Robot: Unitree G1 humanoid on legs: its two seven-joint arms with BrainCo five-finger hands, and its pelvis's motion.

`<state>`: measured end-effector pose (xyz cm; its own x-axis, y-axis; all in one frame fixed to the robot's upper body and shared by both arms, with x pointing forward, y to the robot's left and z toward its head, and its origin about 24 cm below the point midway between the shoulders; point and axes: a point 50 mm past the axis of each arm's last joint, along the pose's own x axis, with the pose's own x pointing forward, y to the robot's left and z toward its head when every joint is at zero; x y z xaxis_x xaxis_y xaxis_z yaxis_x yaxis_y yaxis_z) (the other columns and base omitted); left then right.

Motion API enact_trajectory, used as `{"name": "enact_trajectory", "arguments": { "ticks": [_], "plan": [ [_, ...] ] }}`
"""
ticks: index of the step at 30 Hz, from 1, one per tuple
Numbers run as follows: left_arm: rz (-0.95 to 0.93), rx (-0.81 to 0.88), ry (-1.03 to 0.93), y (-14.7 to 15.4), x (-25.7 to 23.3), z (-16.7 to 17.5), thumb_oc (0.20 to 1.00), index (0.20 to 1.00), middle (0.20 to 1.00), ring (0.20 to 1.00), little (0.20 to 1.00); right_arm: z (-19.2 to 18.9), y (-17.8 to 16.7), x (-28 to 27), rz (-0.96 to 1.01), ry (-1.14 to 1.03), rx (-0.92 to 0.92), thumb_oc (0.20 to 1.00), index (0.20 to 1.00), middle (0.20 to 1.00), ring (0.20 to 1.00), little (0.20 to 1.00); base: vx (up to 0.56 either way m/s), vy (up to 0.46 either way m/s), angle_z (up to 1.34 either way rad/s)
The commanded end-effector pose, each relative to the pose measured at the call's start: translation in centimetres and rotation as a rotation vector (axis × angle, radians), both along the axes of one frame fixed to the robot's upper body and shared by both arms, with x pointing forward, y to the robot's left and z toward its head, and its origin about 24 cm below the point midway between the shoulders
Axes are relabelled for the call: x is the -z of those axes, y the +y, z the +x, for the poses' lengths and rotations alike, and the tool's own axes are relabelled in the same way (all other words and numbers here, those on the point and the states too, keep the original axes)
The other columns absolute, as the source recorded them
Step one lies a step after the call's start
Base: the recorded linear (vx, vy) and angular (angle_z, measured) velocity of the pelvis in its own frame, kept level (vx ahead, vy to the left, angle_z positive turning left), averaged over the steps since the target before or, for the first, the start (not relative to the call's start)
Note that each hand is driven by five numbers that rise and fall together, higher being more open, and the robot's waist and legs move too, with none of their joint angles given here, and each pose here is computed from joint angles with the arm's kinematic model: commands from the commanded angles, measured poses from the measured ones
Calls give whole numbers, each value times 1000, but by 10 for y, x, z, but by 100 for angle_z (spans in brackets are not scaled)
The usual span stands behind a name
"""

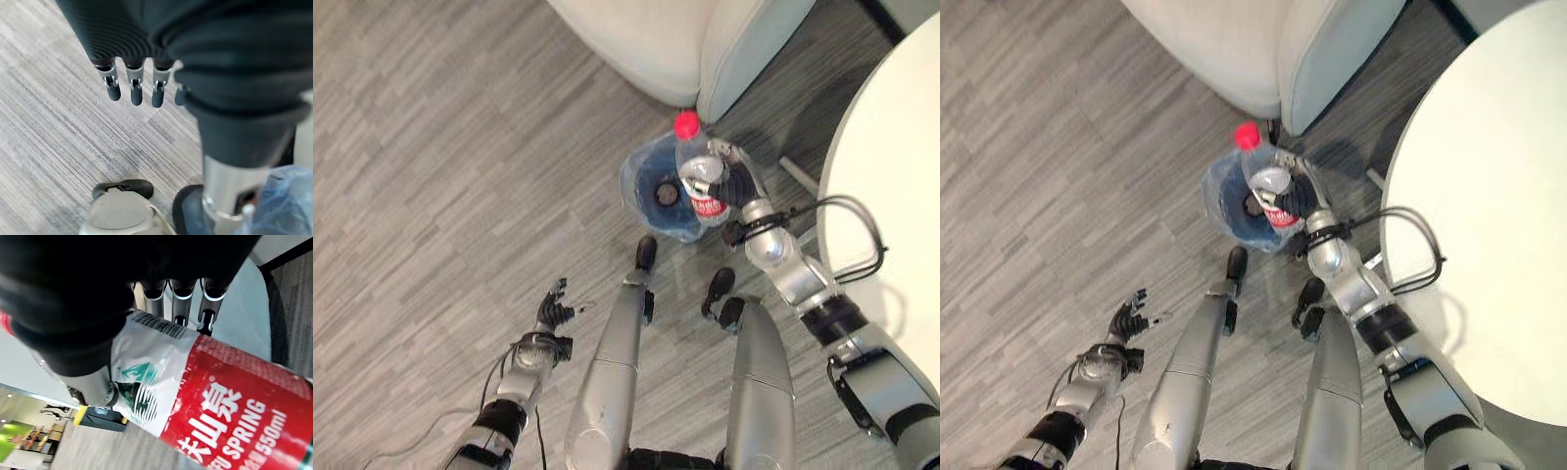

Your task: Gather garbage on tea table into small bin, then transfer packed bag to large trash can.

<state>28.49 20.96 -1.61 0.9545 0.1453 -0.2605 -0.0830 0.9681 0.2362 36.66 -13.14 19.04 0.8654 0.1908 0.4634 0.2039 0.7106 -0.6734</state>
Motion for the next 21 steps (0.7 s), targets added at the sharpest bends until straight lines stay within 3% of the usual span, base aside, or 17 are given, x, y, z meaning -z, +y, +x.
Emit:
{"name": "enact_trajectory", "arguments": {
  "ticks": [1, 13, 15, 16, 21],
  "plan": [
    [-9, -19, 15, 2, 10, -14, 1000, 1000, 1000, 1000, 1000, -5, 2, -2, 74, -42, -10, 200, 200, 200, 200, 200, 31, 0, 32],
    [-26, 39, -13, -14, 4, -6, 1000, 1000, 1000, 1000, 1000, 28, -4, -42, 166, -66, 119, 200, 200, 200, 200, 200, 41, -6, 18],
    [-18, 41, -26, -14, 1, -4, 1000, 1000, 1000, 1000, 1000, 34, -9, -36, 123, -31, 163, 576, 576, 576, 576, 576, 20, -24, 15],
    [-18, 41, -34, -14, -1, -3, 1000, 1000, 1000, 1000, 1000, 36, -13, -32, 106, -14, 193, 1000, 1000, 1000, 1000, 1000, 0, 0, 0],
    [-1, 40, -55, -17, -6, 2, 1000, 1000, 1000, 1000, 1000, 37, -17, -4, 8, 60, 237, 1000, 1000, 1000, 1000, 1000, 0, 0, 0]
  ]
}}
